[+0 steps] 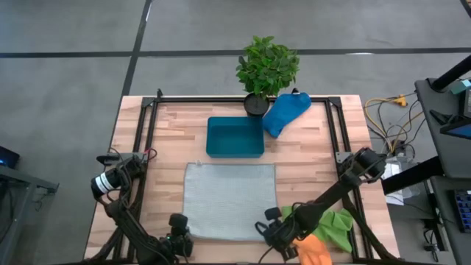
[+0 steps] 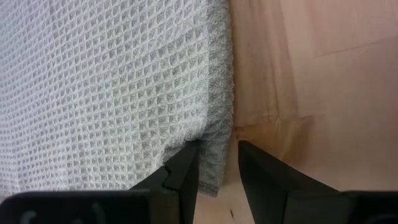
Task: Fold microfiber towels
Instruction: Fold the gray microfiber towel
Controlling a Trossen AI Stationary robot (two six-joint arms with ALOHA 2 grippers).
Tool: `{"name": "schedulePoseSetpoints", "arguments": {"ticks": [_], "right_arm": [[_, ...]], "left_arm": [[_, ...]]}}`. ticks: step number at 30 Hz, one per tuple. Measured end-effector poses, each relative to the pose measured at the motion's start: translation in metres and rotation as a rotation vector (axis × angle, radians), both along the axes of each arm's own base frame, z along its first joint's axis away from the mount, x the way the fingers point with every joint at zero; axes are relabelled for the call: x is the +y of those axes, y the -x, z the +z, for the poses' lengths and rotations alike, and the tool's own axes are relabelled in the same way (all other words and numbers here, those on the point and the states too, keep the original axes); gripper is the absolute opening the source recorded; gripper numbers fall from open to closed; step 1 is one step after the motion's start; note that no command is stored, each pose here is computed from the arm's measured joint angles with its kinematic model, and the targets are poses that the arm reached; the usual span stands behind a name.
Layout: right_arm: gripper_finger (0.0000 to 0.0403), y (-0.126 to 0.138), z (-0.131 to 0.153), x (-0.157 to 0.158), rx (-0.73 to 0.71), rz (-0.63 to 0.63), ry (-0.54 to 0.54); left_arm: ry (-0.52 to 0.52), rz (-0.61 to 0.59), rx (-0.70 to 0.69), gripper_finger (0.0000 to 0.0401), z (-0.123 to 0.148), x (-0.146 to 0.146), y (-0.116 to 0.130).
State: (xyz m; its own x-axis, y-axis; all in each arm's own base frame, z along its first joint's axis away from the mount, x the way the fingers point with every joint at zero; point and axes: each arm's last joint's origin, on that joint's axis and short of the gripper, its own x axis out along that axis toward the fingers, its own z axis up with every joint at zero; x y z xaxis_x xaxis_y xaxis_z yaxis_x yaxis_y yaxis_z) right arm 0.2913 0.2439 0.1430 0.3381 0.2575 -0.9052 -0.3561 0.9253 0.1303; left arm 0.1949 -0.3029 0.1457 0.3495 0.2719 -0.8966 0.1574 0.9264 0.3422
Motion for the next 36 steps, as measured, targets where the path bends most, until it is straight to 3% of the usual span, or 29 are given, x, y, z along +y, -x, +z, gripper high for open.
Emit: {"name": "schedulePoseSetpoints", "arguments": {"ticks": [6, 10, 14, 21, 24, 30, 33, 36], "right_arm": [[0.0070, 0.003, -0.001, -0.003, 0.018, -0.009, 0.016], [0.0045, 0.003, -0.008, -0.004, 0.043, -0.005, 0.014], [0.0014, -0.002, -0.008, -0.009, 0.116, -0.005, -0.062], [0.0009, -0.007, 0.018, -0.025, 0.116, 0.020, -0.171], [0.0009, -0.010, 0.026, -0.034, 0.138, 0.058, -0.242], [0.0009, -0.018, 0.024, -0.054, 0.215, 0.109, -0.378], [0.0009, -0.019, 0.016, -0.068, 0.239, 0.077, -0.374], [0.0009, -0.020, 0.009, -0.080, 0.255, 0.028, -0.364]], "left_arm": [[0.015, 0.063, -0.026, 0.0098, -0.003, 0.001, 0.005], [0.016, 0.062, -0.025, 0.0069, -0.004, 0.002, 0.006], [0.023, 0.058, -0.001, 0.0013, -0.004, 0.002, 0.007], [0.076, 0.056, 0.020, 0.0001, 0.014, 0.010, 0.013], [0.163, -0.004, 0.012, 0.0001, 0.026, 0.015, 0.016], [0.554, -0.083, -0.108, 0.0000, 0.044, 0.041, 0.018], [0.659, 0.011, -0.150, 0.0000, 0.039, 0.069, 0.023], [0.681, 0.122, -0.170, 0.0000, 0.033, 0.097, 0.030]]}}
